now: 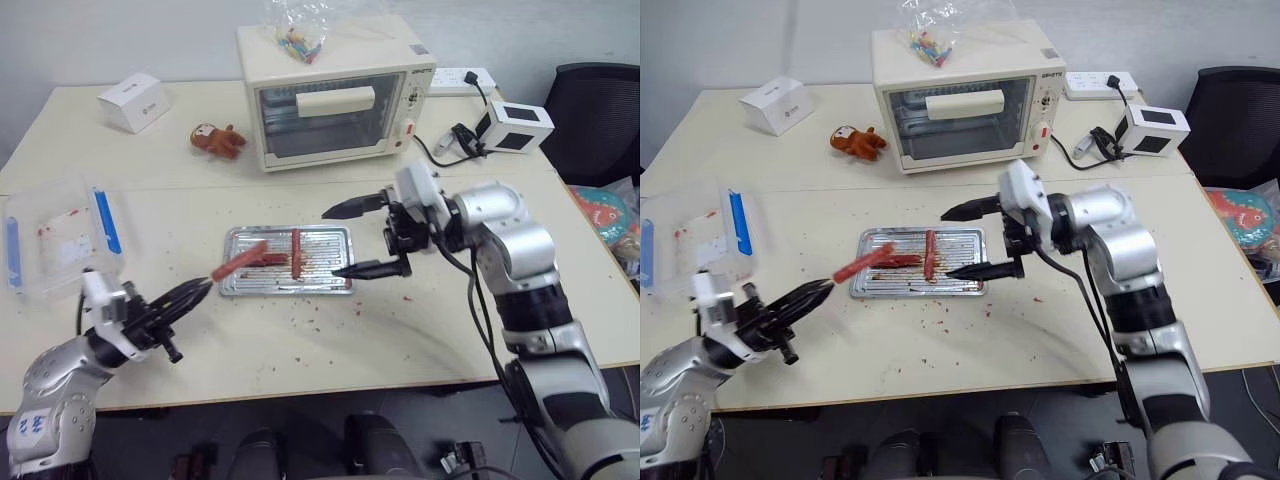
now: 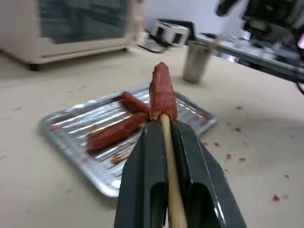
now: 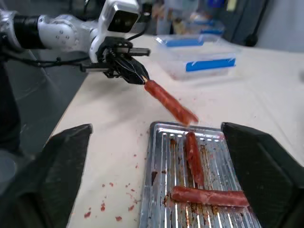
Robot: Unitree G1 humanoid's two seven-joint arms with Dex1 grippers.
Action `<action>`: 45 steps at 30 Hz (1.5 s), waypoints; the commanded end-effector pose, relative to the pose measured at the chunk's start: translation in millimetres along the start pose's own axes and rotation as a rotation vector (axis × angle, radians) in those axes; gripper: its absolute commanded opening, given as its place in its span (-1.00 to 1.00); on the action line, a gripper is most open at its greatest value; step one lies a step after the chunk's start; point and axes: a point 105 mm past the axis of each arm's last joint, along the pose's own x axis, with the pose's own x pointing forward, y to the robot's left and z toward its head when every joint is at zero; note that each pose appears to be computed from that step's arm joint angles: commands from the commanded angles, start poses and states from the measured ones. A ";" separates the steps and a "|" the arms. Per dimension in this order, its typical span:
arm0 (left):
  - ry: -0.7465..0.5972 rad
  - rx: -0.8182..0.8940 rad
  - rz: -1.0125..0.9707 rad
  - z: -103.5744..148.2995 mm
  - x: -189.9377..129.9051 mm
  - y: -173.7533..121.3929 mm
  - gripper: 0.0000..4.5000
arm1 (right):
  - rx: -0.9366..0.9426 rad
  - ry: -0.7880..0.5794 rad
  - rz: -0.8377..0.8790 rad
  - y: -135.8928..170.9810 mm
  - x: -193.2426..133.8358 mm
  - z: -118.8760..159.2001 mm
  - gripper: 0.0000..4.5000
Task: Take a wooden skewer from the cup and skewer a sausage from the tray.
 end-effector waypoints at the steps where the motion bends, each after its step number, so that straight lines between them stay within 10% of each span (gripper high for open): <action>1: -0.130 0.027 0.153 26.9 -13.6 8.4 -1.00 | -0.136 -0.166 -0.191 0.6 -18.8 22.6 0.99; 11: -0.364 -0.043 0.723 61.8 -57.6 89.1 -1.00 | -0.146 -0.252 -0.432 17.7 -58.4 17.3 0.99; 23: -0.317 -0.058 1.070 46.2 -62.1 162.6 -1.00 | -0.169 -0.300 -0.530 11.5 -60.0 26.4 0.99; 25: -0.318 -0.077 1.072 43.3 -61.0 163.4 -1.00 | -0.166 -0.299 -0.531 12.3 -59.0 25.8 0.99; 38: -0.195 0.180 0.608 69.4 -20.0 107.6 0.66 | -0.098 -0.156 -0.479 19.8 -70.1 2.8 1.00; 45: 0.237 0.322 0.127 8.8 -2.6 31.7 0.66 | 0.007 -0.043 -0.437 45.5 -85.2 -28.4 1.00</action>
